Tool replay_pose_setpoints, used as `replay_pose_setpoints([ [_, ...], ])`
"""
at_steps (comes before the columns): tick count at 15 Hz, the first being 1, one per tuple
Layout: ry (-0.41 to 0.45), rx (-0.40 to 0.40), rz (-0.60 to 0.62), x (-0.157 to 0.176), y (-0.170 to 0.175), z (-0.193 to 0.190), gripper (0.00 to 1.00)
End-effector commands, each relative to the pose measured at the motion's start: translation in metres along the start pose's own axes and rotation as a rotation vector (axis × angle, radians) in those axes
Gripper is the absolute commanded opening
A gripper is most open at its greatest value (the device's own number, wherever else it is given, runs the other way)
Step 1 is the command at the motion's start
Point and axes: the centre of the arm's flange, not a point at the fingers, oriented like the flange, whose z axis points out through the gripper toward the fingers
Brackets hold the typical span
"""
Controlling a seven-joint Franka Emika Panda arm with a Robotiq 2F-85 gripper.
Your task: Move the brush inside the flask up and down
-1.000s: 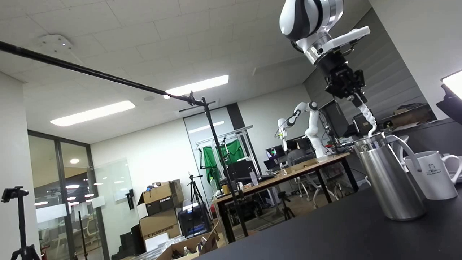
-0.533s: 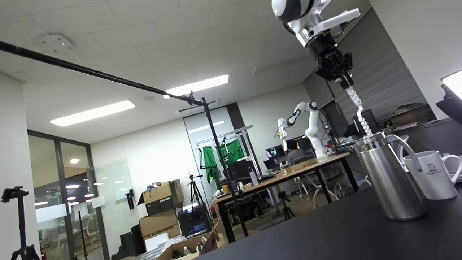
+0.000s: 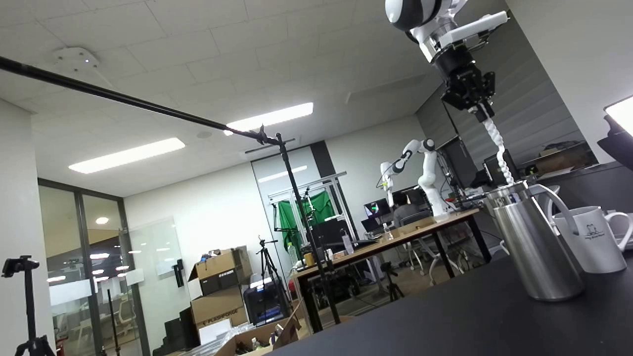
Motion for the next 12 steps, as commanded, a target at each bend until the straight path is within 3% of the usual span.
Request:
replay_pose_setpoints([
  [1,-0.054,0.035,0.041,0.016,0.006,0.045,0.04],
  [4,-0.083,0.041,0.044,0.015,0.004,0.062,0.04],
  [12,0.001,-0.012,0.035,0.007,0.008,-0.034,0.04],
])
